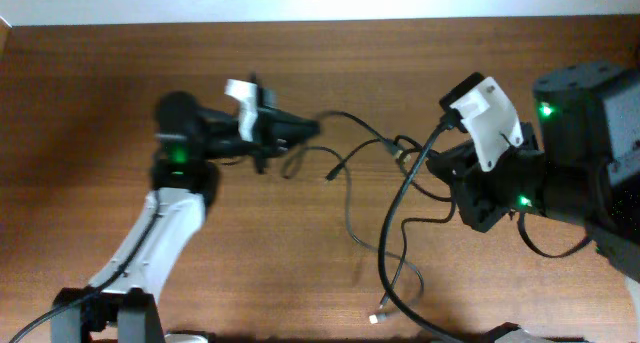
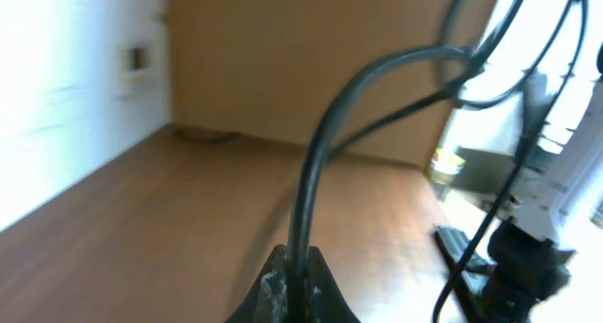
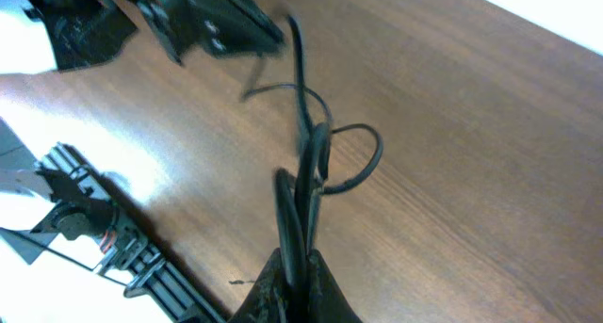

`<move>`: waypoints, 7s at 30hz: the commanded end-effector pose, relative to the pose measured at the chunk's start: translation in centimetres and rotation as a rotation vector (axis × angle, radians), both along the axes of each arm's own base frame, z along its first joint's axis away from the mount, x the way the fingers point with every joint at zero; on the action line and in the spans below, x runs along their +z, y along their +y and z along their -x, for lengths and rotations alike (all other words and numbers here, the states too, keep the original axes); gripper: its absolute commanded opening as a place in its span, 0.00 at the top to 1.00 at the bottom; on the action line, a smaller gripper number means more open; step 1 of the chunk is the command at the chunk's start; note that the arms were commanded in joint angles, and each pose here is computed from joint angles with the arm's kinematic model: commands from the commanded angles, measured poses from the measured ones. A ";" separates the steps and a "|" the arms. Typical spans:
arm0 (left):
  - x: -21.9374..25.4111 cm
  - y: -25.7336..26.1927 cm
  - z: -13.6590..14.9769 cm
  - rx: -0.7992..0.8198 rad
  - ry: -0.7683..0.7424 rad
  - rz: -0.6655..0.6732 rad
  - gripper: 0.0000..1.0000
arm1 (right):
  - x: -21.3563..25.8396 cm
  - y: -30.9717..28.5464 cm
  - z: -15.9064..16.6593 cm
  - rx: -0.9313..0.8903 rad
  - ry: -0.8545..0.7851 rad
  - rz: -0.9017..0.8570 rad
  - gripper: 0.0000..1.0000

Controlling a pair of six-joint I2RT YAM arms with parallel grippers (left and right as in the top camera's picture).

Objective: Untangle cables

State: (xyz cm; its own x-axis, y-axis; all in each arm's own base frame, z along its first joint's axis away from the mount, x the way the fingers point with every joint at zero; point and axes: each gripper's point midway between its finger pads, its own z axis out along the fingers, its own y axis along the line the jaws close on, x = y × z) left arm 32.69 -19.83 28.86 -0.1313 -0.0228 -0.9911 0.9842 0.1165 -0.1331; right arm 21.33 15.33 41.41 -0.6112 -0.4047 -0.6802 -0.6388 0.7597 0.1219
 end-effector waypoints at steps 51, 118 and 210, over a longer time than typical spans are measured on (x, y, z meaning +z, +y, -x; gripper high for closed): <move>1.9 -19.8 -18.4 0.800 0.469 0.230 1.00 | 5.8 -4.6 3.9 -0.138 -0.201 -0.100 0.01; 10.5 9.4 6.5 1.084 -0.076 -0.388 0.01 | -38.6 -4.2 -6.7 0.298 0.379 0.397 0.01; -1.8 8.7 1.1 1.106 0.218 -0.777 0.01 | -31.2 -57.8 -30.2 -1.808 -0.056 -0.127 0.02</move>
